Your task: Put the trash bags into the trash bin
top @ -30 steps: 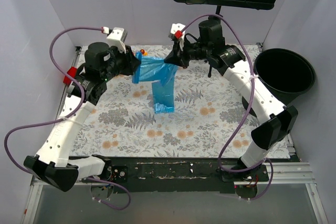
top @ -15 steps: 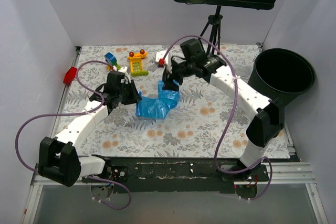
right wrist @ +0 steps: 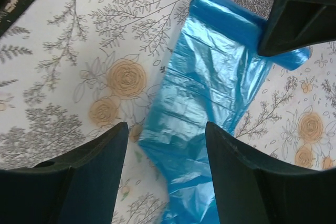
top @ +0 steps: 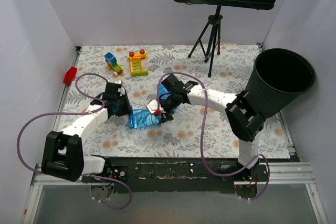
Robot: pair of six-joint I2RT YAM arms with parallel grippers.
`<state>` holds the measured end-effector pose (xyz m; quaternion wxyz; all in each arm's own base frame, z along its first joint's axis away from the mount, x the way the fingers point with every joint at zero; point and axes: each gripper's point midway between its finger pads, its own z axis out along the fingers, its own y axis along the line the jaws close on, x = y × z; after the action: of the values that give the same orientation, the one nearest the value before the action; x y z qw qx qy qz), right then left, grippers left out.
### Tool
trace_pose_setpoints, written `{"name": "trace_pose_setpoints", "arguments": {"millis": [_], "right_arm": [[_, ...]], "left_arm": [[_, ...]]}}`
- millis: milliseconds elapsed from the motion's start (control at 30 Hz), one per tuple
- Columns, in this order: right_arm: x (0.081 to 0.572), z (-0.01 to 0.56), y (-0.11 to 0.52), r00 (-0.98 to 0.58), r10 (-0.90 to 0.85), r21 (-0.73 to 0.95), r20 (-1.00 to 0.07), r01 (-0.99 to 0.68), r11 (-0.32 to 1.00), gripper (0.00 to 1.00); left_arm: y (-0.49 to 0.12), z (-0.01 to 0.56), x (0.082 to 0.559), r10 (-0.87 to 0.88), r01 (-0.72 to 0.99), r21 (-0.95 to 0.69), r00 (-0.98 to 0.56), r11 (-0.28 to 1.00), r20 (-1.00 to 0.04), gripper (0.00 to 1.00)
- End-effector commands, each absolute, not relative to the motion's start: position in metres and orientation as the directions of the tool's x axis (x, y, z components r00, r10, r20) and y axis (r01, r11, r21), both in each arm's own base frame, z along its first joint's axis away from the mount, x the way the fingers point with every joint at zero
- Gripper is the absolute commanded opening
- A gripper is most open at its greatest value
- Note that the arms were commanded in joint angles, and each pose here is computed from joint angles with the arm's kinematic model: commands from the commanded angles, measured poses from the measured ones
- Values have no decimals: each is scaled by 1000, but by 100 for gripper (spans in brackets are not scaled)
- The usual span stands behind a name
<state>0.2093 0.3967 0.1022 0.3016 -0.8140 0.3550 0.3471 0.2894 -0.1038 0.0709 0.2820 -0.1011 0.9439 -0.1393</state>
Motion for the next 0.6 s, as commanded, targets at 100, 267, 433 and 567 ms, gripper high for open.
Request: {"name": "trace_pose_setpoints", "arguments": {"millis": [100,267,433,567], "right_arm": [[223,98,439,643,-205,-426,-737,-679,-598,69],[212,87,453,635,-202,-389,-745,-660,-643,68],[204,70,459,651,-217,-358,-727,-629,-690,68],[209,50,458,640,-278,-306,-716,-646,-700,68]], "left_arm": [[-103,73,282,-268,-94,-342,-817,935,-510,0],[-97,75,280,-292,-116,-353,-814,928,-501,0],[-94,74,279,-302,-124,-357,-810,926,-503,0],[-94,74,279,-306,-123,-366,-810,923,-500,0]]}}
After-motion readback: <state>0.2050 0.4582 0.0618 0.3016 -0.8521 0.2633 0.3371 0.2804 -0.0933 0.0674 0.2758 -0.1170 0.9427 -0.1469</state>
